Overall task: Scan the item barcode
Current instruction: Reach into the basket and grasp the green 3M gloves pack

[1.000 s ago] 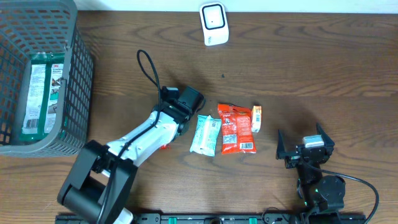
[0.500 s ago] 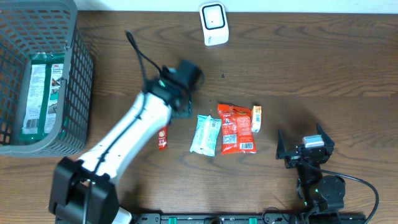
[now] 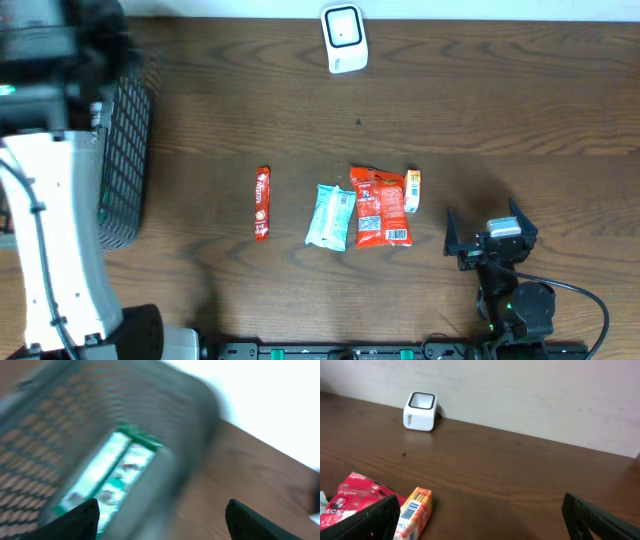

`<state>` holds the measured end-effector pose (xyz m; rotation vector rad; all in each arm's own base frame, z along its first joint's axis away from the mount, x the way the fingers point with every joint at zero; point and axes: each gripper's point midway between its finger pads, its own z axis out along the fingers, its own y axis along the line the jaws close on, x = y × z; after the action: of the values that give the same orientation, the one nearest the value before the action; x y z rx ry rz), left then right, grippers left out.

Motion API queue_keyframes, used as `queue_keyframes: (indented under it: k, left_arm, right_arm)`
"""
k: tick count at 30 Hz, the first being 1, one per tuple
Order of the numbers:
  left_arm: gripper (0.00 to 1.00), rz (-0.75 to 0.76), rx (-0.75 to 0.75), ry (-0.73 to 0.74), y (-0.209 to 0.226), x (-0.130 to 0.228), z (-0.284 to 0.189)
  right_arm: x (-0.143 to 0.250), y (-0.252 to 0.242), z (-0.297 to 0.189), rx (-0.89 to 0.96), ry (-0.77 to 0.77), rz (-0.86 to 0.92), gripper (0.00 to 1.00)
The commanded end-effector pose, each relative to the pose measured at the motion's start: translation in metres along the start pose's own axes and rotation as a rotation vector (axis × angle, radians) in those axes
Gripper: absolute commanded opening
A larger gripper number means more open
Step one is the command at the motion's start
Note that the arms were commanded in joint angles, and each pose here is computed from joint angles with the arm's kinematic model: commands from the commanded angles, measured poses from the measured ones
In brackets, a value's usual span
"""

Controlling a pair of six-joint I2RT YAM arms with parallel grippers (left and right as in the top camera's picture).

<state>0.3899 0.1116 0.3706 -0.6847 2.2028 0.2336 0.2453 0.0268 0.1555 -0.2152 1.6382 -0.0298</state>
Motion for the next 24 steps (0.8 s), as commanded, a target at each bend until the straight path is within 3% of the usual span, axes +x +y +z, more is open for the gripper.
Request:
queue_keyframes:
  k: [1, 4, 9, 12, 14, 24]
  left_arm:
    - [0.85, -0.044, -0.135, 0.049, 0.056, -0.002, 0.033]
    - [0.89, -0.080, -0.215, 0.126, 0.092, 0.010, 0.063]
    - [0.91, -0.007, -0.273, 0.329, 0.122, 0.051, 0.119]
    - [0.91, 0.090, -0.213, 0.441, 0.115, 0.076, 0.153]
    - [0.91, 0.156, -0.089, 0.551, 0.098, 0.105, 0.183]
    - [0.91, 0.171, -0.104, 0.738, 0.104, 0.165, 0.242]
  right_arm:
    - [0.000, 0.002, 0.000, -0.008, 0.000, -0.011, 0.99]
    - [0.000, 0.002, 0.000, -0.008, 0.000, -0.011, 0.99]
    - [0.000, 0.002, 0.000, -0.008, 0.000, -0.011, 0.99]
    - [0.000, 0.002, 0.000, -0.008, 0.000, -0.011, 0.99]
    - [0.000, 0.002, 0.000, -0.008, 0.000, -0.011, 0.99]
    - [0.000, 0.002, 0.000, -0.008, 0.000, -0.011, 0.99]
